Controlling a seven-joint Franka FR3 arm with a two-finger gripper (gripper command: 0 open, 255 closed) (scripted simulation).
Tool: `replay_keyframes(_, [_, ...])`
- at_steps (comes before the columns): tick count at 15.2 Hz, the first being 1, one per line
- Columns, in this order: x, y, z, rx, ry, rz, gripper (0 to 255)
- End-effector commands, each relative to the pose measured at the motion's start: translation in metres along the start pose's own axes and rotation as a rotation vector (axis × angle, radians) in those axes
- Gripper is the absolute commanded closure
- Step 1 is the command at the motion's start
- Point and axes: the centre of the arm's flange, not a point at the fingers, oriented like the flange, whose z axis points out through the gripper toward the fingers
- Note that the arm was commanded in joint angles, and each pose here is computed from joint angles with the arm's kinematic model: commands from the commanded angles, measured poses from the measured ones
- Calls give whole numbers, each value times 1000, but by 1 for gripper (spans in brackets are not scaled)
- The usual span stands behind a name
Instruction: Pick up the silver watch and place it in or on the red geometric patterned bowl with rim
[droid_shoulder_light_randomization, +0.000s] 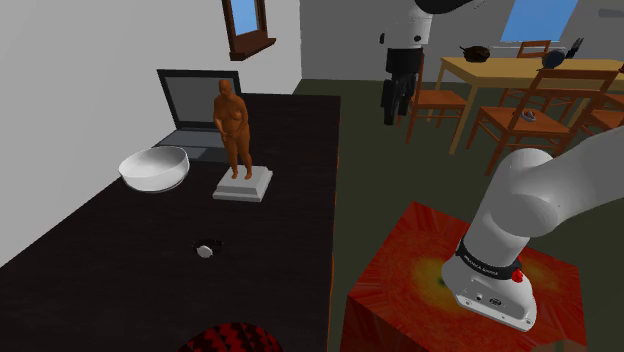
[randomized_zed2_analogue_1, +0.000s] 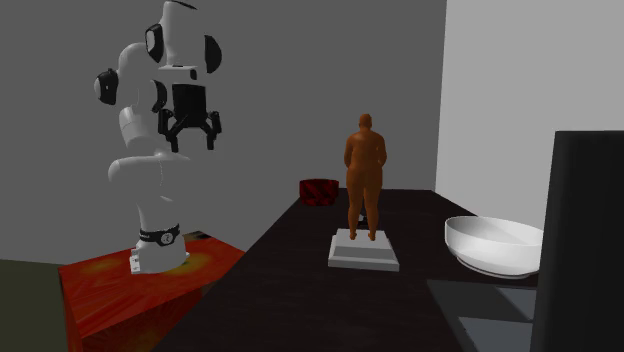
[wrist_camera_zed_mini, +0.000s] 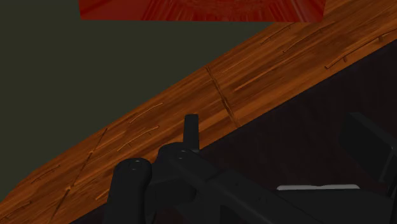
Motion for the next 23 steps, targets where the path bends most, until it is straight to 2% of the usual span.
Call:
replay_keyframes(1, [0,0,0,0,0,0,0])
replay_keyframes(23, [168,-201,107,65,4,-287,0])
